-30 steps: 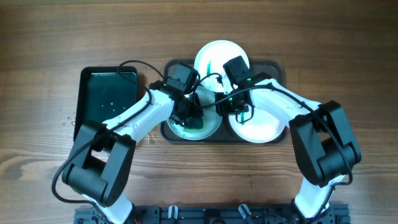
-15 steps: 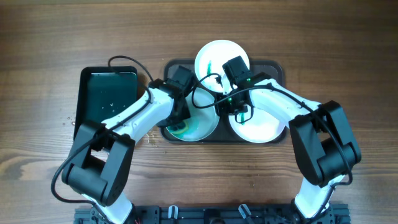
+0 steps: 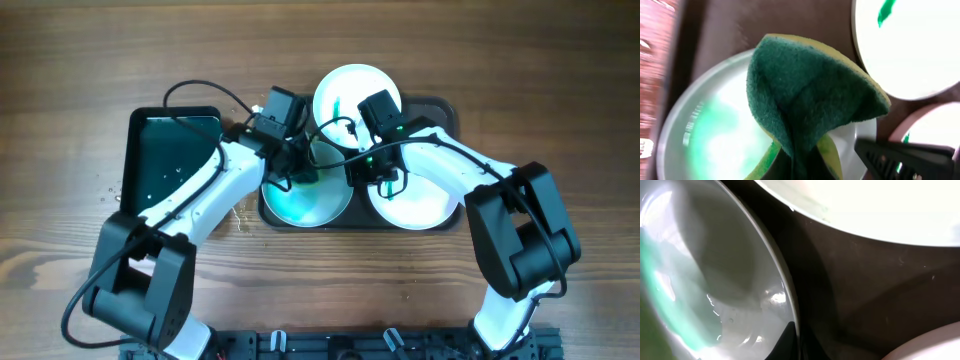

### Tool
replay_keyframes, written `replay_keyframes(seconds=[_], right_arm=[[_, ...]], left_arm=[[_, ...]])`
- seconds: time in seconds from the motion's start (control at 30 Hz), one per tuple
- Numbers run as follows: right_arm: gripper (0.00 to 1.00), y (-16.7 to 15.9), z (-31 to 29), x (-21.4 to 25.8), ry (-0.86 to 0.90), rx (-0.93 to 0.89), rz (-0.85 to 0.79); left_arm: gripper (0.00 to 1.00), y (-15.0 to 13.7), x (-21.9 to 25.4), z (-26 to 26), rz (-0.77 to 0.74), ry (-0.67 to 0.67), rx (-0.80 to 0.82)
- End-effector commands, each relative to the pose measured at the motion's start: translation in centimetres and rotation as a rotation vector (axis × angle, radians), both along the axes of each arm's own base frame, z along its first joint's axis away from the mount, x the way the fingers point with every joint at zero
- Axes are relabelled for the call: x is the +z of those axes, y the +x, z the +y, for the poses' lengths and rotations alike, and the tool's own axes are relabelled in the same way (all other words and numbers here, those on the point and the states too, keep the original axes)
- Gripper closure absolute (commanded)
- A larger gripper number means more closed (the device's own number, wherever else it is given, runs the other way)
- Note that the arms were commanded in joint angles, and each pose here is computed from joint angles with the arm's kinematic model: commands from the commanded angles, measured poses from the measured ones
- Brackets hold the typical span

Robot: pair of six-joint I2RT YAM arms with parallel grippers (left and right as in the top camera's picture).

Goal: Clean dirty plates on tray and stack at the side
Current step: 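Scrub the lower-left plate with the sponge while the right gripper holds it, then lift the cleaned plate with the right gripper and set it right of the tray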

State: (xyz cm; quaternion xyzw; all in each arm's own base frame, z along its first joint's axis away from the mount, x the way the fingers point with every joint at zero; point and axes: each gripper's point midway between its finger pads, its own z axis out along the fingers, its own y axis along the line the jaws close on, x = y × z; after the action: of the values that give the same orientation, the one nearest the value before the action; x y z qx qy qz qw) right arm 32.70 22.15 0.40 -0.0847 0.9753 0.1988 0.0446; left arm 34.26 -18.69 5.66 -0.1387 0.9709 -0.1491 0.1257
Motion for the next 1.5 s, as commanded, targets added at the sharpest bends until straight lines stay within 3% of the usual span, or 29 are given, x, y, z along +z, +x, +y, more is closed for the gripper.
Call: replay_keyframes(seconds=[0.0, 0.2, 0.37, 0.5, 0.63, 0.77, 0.9, 1.03, 1.13, 1.47], right_arm=[[0.96, -0.2, -0.7, -1.1, -0.034, -0.007, 0.015], [0.96, -0.1, -0.7, -1.0, -0.034, -0.007, 0.013], [0.96, 0.2, -0.5, -0.5, -0.031, 0.017, -0.006], [0.96, 0.8, -0.3, 0.3, -0.021, 0.021, -0.031], [0.96, 1.7, 0.0, 2.1, -0.010, 0.055, -0.097], [0.96, 3.0, -0.2, 5.4, -0.021, 0.061, -0.204], [0.96, 4.5, -1.2, 10.2, -0.064, 0.056, -0.360], [0.95, 5.7, -3.0, 15.2, -0.231, 0.081, -0.579], [0.96, 6.6, -4.7, 17.8, -0.451, 0.108, -0.739], [0.96, 6.5, -2.9, 24.7, -1.013, 0.350, -1.068]], left_arm=[[0.96, -2.4, -4.0, 0.8, 0.109, 0.056, -0.010], [0.96, -3.1, -4.9, 7.6, 0.085, 0.408, 0.075], [0.96, -1.5, -1.3, 9.1, -0.034, 0.474, 0.121], [0.96, 0.1, 4.0, 8.5, -0.194, 0.394, 0.166], [0.96, -0.2, 8.1, 8.8, -0.283, 0.311, 0.232], [0.96, -0.8, 10.0, 12.5, -0.283, 0.279, 0.394], [0.96, -1.6, 9.0, 15.9, -0.179, 0.238, 0.482], [0.96, -2.7, 7.3, 18.7, -0.080, 0.192, 0.561], [0.96, -3.2, 6.6, 19.8, -0.052, 0.192, 0.597], [0.96, -3.9, 5.7, 20.4, -0.033, 0.220, 0.607]])
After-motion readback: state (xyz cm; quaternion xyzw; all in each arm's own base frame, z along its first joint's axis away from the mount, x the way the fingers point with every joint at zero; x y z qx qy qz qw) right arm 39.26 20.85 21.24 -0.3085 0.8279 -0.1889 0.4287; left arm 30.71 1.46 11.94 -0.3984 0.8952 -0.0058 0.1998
